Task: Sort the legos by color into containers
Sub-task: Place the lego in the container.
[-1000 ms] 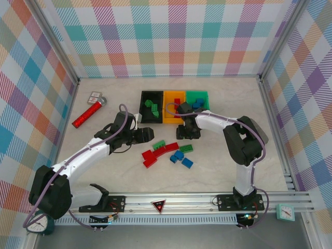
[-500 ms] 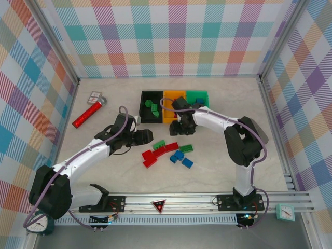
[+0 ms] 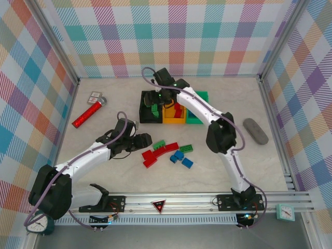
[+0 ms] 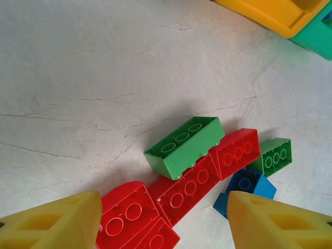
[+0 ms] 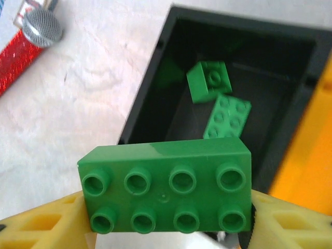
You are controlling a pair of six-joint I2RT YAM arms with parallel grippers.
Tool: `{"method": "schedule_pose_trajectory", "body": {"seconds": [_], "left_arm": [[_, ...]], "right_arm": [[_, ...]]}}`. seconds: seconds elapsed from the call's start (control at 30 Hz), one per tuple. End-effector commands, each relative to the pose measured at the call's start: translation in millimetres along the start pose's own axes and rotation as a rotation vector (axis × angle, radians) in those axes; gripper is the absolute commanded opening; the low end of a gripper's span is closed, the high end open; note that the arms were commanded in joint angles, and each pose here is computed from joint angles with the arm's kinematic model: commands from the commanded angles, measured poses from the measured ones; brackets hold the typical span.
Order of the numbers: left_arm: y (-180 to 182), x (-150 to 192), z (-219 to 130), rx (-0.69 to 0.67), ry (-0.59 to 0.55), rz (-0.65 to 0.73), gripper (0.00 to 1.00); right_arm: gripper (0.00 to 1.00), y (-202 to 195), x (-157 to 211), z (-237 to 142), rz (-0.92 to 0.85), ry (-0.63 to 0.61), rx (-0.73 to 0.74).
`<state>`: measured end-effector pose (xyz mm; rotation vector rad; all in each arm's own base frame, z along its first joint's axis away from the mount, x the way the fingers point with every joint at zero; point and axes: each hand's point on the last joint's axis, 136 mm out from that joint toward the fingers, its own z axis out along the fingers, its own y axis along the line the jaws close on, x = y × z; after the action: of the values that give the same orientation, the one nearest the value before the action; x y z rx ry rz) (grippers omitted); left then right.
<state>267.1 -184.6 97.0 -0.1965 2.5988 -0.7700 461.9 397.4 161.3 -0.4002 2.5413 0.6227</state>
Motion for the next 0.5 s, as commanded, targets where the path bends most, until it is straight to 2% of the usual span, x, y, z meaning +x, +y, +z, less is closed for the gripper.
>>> {"method": "schedule_pose_trajectory", "body": {"seconds": [0.0,0.13,0.33,0.47], "left_arm": [[-17.2,-1.8,-3.4,0.075,-0.001,0.014,0.65],[-24.0,0.2,-0.5,0.085,0.039,0.055,0.66],[-21.1,10.0,14.4,0.029,0.133,0.111,0.69],[-21.7,8.0,22.7,0.026,0.141,0.105,0.69]], "right_arm": [[0.71,-8.1,3.2,0.1,-0.017,0.052,0.037],[0.71,-1.8,6.0,-13.3,-0.012,0.048,0.009],[0.74,-2.2,21.0,-46.0,-0.029,0.021,0.000],[0.72,-4.4,21.4,-51.3,-0.051,0.013,0.009]]}}
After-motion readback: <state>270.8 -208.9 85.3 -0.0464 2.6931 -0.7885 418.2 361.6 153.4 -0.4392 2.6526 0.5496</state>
